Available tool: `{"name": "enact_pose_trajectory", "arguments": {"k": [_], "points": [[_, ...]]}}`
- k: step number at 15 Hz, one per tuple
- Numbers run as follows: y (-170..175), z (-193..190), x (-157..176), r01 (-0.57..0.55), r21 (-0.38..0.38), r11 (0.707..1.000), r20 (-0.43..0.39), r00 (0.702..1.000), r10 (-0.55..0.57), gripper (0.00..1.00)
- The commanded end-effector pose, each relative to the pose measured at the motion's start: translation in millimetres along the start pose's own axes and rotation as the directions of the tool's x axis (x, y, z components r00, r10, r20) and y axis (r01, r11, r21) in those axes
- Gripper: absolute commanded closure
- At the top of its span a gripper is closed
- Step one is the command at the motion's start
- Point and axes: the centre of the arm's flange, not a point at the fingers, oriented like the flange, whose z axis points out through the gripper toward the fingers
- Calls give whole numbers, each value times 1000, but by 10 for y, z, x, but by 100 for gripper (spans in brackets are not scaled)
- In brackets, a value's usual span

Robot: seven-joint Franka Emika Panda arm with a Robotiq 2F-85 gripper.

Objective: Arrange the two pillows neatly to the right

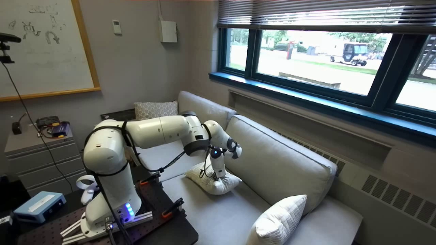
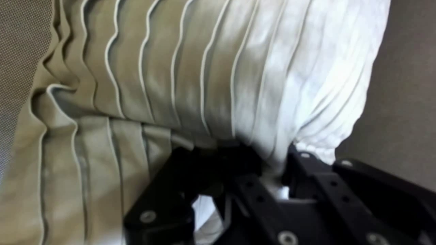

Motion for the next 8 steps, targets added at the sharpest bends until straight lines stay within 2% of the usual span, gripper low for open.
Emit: {"name": "enact_pose_trajectory", "arguments": {"k": [1, 3, 5, 8], "points": [[-301, 401, 189, -2, 26, 1000, 30, 1000, 2, 95], [-305, 299, 254, -3, 48, 999, 4, 1000, 3, 95], [-337, 56, 415, -10, 113, 994, -45, 999, 15, 95], [-353, -343, 728, -21, 263, 964, -127, 990, 56, 95]]}}
